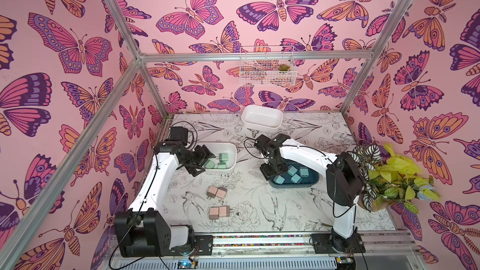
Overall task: Place the plugs by color into the storage box
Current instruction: Move the storage box to the center of the board.
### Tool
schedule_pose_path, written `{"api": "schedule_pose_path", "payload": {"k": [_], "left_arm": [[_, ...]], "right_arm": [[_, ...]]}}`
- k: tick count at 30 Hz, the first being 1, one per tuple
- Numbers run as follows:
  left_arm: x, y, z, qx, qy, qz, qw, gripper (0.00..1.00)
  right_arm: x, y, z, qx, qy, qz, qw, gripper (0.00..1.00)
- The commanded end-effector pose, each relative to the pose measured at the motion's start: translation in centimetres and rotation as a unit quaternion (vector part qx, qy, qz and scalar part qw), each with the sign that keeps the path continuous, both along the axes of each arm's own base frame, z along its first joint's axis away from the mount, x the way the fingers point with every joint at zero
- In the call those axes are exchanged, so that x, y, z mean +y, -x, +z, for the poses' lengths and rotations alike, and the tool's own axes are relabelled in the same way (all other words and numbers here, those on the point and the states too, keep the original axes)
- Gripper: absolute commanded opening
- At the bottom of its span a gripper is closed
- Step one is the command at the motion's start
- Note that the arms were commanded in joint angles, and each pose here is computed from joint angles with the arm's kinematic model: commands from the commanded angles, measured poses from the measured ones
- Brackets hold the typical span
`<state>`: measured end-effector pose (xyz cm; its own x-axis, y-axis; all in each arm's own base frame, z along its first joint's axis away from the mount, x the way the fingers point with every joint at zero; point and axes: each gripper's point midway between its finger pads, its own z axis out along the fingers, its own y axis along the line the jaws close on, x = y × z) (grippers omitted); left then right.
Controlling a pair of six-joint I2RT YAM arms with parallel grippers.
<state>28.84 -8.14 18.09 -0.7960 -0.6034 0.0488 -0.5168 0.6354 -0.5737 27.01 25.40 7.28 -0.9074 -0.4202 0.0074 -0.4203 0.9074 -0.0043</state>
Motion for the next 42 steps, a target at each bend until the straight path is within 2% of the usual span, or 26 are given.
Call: {"api": "schedule_pose_path", "payload": {"k": [1, 6, 14, 25, 29, 35, 42], "left_arm": [[-0.1, 0.1, 0.5, -0.006, 0.000, 0.004, 1.000, 0.79], [0.1, 0.5, 0.1, 0.002, -0.001, 0.014, 1.000, 0.79], [0.4, 0.4, 0.3, -0.003, -0.012, 0.017, 1.000, 0.79], [0.3, 0.1, 0.2, -0.001, -0.015, 0.014, 1.000, 0.79], [0.2, 0.0, 0.2, 0.000, -0.017, 0.013, 1.000, 0.79], [0.2, -0.3, 0.3, -0.002, -0.021, 0.012, 1.000, 0.79], [0.1, -0.9, 0.3, -0.001, -0.022, 0.009, 1.000, 0.79]], "right_arm": [[0.3, -1.0, -0.8, 0.005, 0.003, -0.009, 1.000, 0.57], [-1.7, -1.9, -1.0, 0.006, 0.010, -0.004, 1.000, 0.45], [-7.6, -3.0, -1.7, 0.009, 0.055, 0.012, 0.998, 0.42], [-15.3, -6.2, -0.7, -0.010, 0.046, -0.087, 0.995, 0.42], [-14.9, -7.4, 2.1, -0.045, 0.013, -0.100, 0.994, 0.47], [-13.6, -7.8, 4.4, -0.054, -0.028, -0.123, 0.991, 0.65], [-13.2, -7.6, 5.4, -0.057, -0.032, -0.125, 0.990, 0.67]]}}
